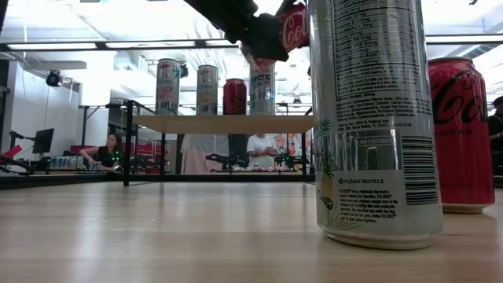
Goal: Place canned beverage on shelf
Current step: Put the red soda can aligned with the other red soda can on the shelf
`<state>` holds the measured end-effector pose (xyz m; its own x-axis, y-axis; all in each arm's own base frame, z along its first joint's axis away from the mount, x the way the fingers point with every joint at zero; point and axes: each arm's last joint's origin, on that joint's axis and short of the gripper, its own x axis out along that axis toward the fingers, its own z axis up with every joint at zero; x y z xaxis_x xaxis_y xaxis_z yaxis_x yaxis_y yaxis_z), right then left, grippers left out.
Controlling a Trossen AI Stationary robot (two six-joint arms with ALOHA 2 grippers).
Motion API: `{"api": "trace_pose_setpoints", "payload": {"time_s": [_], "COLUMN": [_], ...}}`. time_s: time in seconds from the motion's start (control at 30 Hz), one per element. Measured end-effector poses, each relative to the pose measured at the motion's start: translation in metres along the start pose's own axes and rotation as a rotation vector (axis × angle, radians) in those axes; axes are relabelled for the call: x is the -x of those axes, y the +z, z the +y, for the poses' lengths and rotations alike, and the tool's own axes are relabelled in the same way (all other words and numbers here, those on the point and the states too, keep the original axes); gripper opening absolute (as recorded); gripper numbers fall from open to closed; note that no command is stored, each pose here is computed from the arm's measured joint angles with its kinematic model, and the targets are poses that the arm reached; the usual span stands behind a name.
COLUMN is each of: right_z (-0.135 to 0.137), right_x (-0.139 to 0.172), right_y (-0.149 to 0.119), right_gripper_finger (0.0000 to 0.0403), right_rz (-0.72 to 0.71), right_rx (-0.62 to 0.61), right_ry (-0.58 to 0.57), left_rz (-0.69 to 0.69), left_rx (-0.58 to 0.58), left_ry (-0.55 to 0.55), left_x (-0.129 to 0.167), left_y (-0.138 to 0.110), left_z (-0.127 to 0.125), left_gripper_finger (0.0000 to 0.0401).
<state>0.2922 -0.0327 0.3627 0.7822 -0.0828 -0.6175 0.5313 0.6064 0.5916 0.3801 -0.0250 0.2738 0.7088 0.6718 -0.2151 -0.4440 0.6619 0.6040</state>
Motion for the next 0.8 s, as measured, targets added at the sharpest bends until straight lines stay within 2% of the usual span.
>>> {"api": "trace_pose_setpoints", "payload": {"time_s": [0.17, 0.33, 0.53, 0.7, 0.8], "right_z": [0.000, 0.001, 0.003, 0.005, 0.006], "right_x": [0.000, 0.000, 0.011, 0.033, 0.049], "right_y": [0.000, 0.000, 0.001, 0.003, 0.003], "right_gripper_finger": [0.0289, 0.0290, 0.0382, 0.0378, 0.0374], "right_rz": [0.006, 0.003, -0.007, -0.055, -0.107], "right_rx": [0.000, 0.022, 0.093, 0.155, 0.212], "right_ry": [0.008, 0.009, 0.050, 0.094, 0.107], "left_rz": [0.005, 0.004, -0.018, -0.095, -0.171], "left_rx": [-0.011, -0.008, 0.063, 0.174, 0.265], "left_ry": [0.003, 0.004, -0.038, -0.102, -0.089], "left_x": [0.000, 0.001, 0.010, 0.031, 0.042], "left_y": [0.001, 0.002, 0.000, -0.009, -0.019], "left_z": [-0.001, 0.000, 0.008, 0.028, 0.040], "left_gripper_finger": [0.0285, 0.0285, 0.0285, 0.0285, 0.0285]}}
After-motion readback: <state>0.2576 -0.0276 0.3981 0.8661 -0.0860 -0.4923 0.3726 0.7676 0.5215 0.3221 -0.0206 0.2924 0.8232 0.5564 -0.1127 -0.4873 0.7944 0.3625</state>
